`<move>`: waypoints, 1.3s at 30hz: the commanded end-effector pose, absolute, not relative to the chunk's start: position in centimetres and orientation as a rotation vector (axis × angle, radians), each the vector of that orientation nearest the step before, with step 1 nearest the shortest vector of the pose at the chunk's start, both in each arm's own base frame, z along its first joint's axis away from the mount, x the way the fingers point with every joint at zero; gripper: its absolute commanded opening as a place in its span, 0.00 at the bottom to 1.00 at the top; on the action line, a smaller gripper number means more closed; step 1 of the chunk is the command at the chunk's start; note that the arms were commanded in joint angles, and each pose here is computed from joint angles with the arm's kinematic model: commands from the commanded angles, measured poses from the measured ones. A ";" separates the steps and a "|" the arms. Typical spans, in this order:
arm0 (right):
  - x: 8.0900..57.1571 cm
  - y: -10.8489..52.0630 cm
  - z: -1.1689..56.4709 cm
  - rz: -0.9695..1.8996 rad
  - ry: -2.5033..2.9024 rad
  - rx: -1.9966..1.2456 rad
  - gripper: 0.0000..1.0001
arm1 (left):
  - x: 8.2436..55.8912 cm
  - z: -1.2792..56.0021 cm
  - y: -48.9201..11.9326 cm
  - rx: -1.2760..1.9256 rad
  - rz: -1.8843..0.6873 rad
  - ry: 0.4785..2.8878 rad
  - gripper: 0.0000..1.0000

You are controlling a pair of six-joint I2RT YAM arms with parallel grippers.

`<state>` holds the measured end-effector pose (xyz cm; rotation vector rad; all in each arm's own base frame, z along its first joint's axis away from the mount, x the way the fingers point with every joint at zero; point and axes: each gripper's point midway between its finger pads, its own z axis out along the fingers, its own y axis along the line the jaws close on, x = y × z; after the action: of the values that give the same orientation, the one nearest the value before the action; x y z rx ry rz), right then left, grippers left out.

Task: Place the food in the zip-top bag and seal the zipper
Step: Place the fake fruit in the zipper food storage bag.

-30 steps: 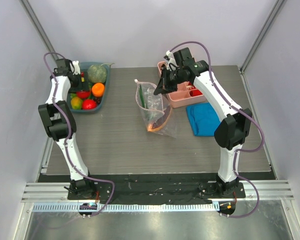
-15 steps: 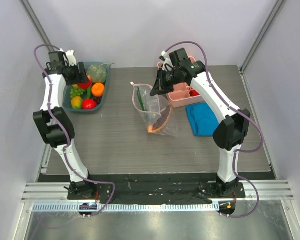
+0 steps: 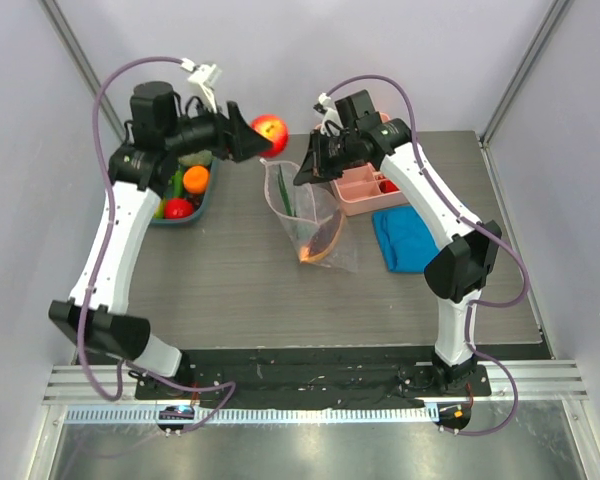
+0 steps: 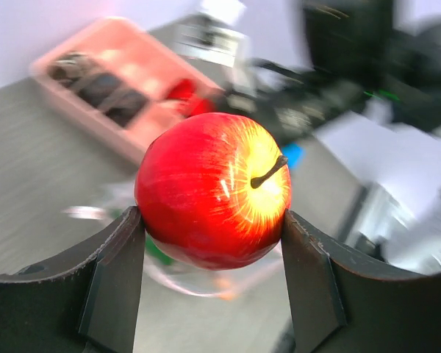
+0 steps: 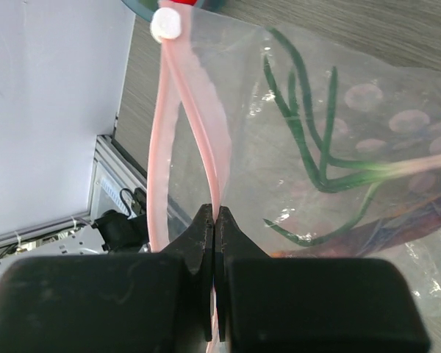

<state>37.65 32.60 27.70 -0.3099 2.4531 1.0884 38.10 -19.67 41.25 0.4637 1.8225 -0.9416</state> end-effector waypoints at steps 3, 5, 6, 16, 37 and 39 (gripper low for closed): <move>37.4 33.3 33.6 1.177 2.293 -0.318 0.01 | 33.1 38.8 -24.5 0.574 -1.063 1.865 0.44; 37.0 33.2 34.3 1.185 2.279 -0.323 0.01 | 33.0 36.6 -24.6 0.568 -1.042 1.933 0.43; 36.9 33.1 34.6 1.186 2.270 -0.329 0.01 | 33.2 35.6 -24.4 0.561 -1.024 1.961 0.43; 35.4 32.9 38.2 1.241 2.182 -0.364 0.01 | 35.3 30.0 -22.6 0.582 -0.794 2.186 0.43; 38.0 30.7 35.6 1.232 2.230 -0.217 0.01 | 35.8 42.4 -19.0 0.419 -0.778 1.845 1.00; 38.3 30.7 34.9 1.226 2.248 -0.207 0.01 | 37.2 42.6 -17.0 0.346 -0.734 1.829 1.00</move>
<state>37.96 31.21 33.04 -0.2236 2.3158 1.2276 35.91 -20.24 37.11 0.5303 2.0012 -0.6937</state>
